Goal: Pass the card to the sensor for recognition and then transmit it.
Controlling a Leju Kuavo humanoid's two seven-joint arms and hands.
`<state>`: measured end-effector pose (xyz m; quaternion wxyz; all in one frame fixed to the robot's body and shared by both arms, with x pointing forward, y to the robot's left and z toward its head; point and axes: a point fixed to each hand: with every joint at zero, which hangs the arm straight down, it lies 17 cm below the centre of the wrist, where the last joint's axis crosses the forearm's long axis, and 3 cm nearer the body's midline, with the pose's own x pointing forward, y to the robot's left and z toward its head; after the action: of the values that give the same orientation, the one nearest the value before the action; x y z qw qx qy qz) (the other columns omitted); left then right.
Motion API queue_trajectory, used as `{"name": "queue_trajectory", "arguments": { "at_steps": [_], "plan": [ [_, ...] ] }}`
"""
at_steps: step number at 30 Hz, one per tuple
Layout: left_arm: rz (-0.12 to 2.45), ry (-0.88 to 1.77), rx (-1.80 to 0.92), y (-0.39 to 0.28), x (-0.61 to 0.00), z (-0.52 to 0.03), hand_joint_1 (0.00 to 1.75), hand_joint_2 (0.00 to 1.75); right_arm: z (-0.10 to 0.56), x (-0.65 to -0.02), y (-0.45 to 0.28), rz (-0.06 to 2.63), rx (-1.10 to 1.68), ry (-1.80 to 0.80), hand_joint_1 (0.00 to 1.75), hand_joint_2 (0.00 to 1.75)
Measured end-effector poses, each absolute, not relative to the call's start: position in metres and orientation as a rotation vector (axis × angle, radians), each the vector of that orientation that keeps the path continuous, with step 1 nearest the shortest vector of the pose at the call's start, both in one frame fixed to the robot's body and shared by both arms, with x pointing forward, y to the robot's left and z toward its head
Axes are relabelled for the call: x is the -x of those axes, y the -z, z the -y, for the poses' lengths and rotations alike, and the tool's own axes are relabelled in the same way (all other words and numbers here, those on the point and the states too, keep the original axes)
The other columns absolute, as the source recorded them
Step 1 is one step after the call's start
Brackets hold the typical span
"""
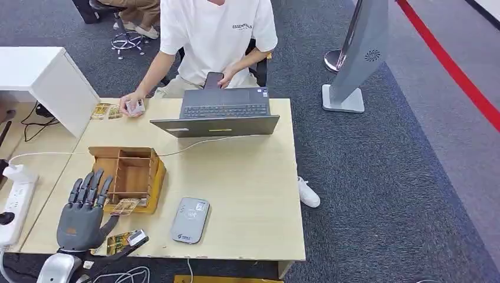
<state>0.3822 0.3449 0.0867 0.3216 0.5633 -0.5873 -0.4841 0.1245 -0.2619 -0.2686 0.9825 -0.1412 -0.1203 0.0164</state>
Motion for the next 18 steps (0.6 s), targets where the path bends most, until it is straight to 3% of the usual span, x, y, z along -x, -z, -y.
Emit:
{"name": "queue_trajectory", "arguments": {
  "at_steps": [18],
  "plan": [
    [1.550,1.295,-1.441,-0.0765,-0.3809,-0.3345,0.00,1.75,0.2610,-0.1252,0.2685,0.243,0.283,-0.039,0.00,1.75]
  ]
}}
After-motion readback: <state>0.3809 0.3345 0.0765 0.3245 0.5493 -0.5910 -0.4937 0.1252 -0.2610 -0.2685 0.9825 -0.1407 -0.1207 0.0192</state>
